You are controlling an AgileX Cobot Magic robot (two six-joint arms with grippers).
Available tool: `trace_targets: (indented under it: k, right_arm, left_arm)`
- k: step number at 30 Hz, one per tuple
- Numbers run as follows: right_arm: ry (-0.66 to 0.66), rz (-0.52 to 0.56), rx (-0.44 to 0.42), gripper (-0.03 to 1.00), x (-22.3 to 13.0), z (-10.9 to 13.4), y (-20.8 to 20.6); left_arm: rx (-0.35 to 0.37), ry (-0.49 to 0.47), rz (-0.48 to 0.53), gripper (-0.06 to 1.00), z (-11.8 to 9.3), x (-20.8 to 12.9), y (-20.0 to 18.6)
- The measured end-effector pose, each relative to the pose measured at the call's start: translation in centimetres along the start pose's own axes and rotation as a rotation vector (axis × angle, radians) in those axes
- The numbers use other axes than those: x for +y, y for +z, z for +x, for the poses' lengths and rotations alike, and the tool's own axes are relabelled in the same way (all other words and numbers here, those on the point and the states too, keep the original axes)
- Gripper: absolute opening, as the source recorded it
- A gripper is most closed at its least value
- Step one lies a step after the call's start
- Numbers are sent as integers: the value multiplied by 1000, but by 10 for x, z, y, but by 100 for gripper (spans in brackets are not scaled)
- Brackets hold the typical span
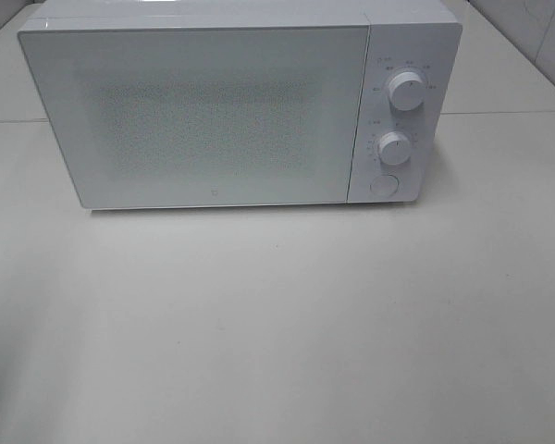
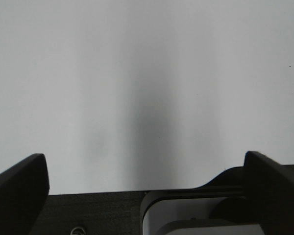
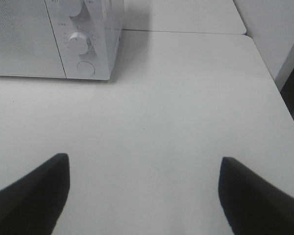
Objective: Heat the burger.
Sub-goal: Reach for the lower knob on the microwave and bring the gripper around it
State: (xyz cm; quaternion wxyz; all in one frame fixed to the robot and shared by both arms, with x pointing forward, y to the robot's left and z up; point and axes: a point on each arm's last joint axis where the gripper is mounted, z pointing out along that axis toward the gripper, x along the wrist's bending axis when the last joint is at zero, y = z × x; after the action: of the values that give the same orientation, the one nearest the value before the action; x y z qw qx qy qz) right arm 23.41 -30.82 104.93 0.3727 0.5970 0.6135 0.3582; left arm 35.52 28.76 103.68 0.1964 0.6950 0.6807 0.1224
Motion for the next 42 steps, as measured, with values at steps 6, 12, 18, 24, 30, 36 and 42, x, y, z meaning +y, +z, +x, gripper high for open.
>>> trace_targets:
  k: [6, 12, 18, 24, 30, 36, 42]
  right_arm:
    - [0, 0, 0, 75, 0, 0, 0]
    - [0, 0, 0, 75, 0, 0, 0]
    - [0, 0, 0, 75, 0, 0, 0]
    - [0, 0, 0, 75, 0, 0, 0]
    - [0, 0, 0, 75, 0, 0, 0]
    - [0, 0, 0, 75, 0, 0, 0]
    - [0, 0, 0, 75, 0, 0, 0]
  left_arm:
    - [20, 5, -78, 99, 2, -14, -10]
    - [17, -17, -144, 99, 2, -21, -20]
    - [18, -18, -112, 99, 3, -35, -20]
    - [20, -13, -151, 99, 3, -39, -25]
    - [11, -3, -290, 99, 2, -54, -41]
    - [-3, 11, -494, 99, 2, -80, -62]
    - [-11, 20, -623, 99, 2, -99, -71]
